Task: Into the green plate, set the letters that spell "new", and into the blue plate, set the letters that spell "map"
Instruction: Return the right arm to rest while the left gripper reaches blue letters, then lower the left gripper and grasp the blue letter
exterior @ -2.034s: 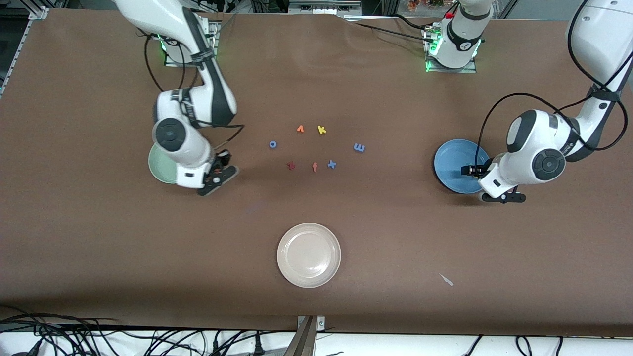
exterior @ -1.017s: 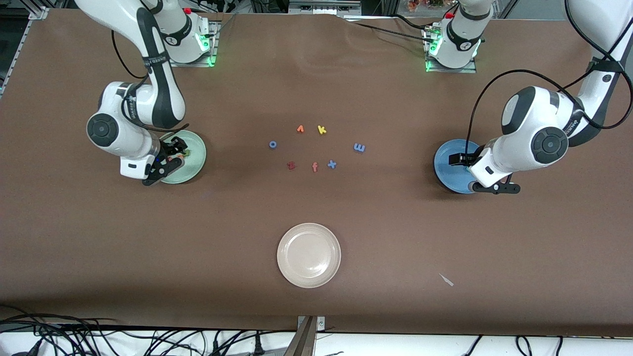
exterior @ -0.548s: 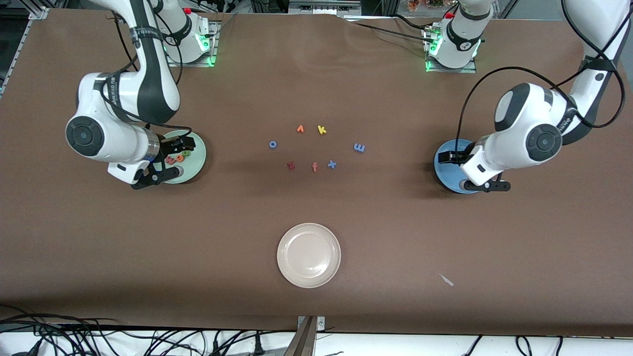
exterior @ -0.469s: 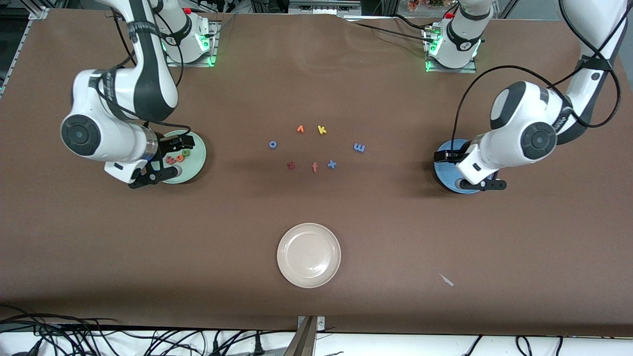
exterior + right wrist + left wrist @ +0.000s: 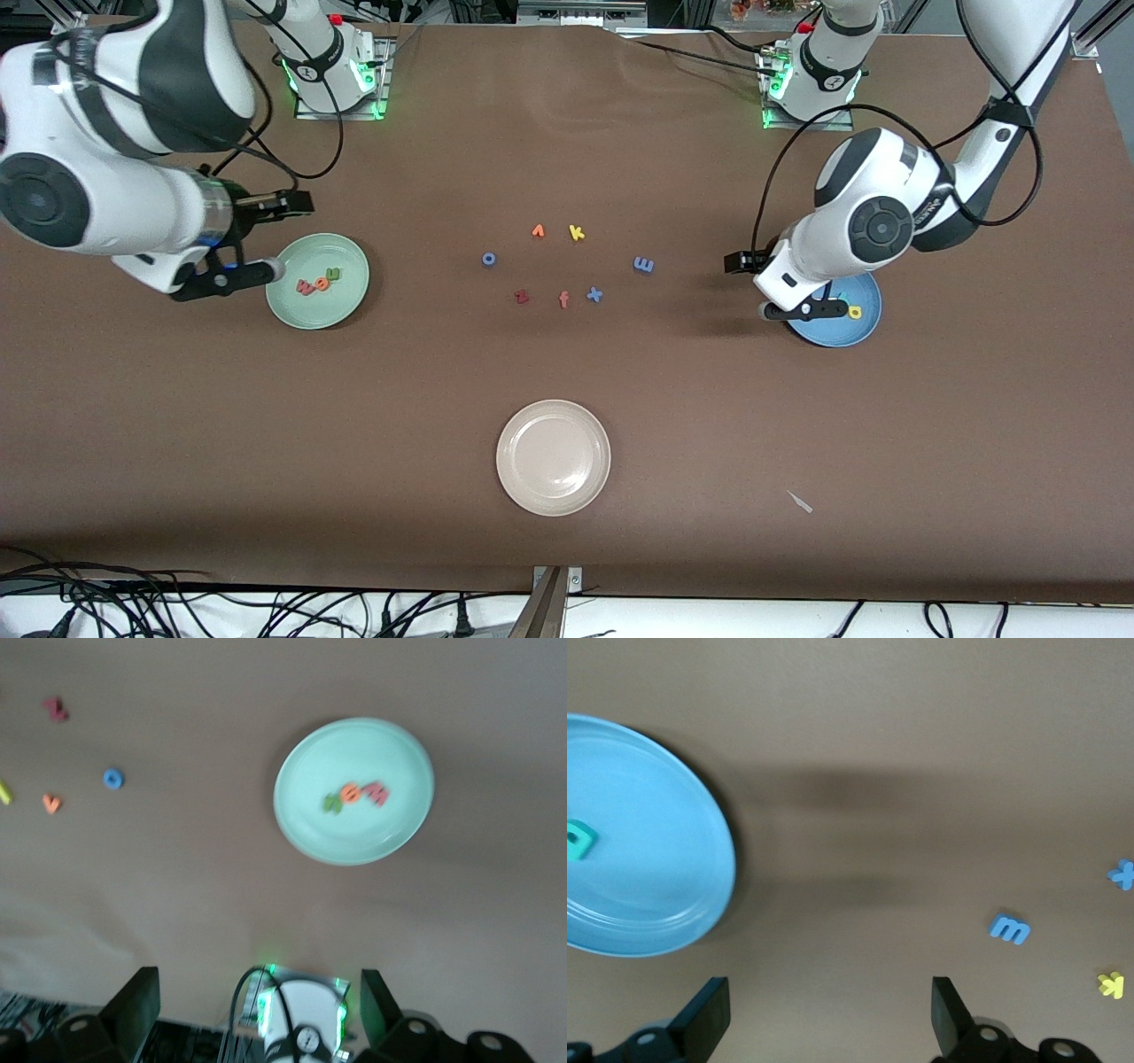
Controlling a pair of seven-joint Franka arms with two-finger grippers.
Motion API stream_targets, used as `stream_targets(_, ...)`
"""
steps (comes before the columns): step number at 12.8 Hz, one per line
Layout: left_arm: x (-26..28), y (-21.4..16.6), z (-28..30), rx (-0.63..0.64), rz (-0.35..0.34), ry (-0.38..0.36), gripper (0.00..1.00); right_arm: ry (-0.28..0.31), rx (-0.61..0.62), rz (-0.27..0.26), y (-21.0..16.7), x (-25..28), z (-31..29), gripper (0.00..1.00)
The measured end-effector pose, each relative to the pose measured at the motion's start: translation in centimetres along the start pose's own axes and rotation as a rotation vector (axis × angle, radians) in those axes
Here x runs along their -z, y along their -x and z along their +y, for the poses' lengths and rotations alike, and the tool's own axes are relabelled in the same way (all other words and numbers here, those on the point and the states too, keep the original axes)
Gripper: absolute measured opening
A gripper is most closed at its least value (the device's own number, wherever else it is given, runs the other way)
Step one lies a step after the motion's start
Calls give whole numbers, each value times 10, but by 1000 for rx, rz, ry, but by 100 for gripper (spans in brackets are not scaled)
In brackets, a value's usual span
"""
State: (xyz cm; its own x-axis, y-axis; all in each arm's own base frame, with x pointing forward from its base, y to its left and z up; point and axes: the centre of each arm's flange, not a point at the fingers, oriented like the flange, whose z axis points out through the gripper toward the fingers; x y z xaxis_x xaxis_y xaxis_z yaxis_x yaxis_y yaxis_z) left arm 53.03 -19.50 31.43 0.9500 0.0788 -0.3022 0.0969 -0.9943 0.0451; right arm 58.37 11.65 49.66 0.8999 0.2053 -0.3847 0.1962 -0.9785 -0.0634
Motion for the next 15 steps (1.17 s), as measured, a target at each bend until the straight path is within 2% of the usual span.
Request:
stream_targets(3, -20, 6, 13, 24, 8, 15, 100, -37, -56, 121, -10, 1, 59, 100)
stream_targets(4, -26, 9, 20, 32, 14, 20, 100, -41, -83, 178, -9, 6, 77, 100)
stream_targets(6, -39, 17, 33, 38, 28, 30, 100, 9, -114, 309, 11, 32, 99, 100)
stream_targets(7, -45, 20, 37, 41, 31, 33, 100, 32, -121, 329, 31, 46, 103, 100)
stream_targets(11, -63, 28, 43, 48, 47, 52, 100, 22, -155, 351, 112, 76, 112, 100)
stream_targets(13, -75, 32, 50, 84, 62, 83, 100, 12, -194, 380, 119, 76, 132, 100)
stream_targets(15, -89, 39, 74, 151, 73, 130, 100, -2, -207, 368, 117, 71, 139, 100)
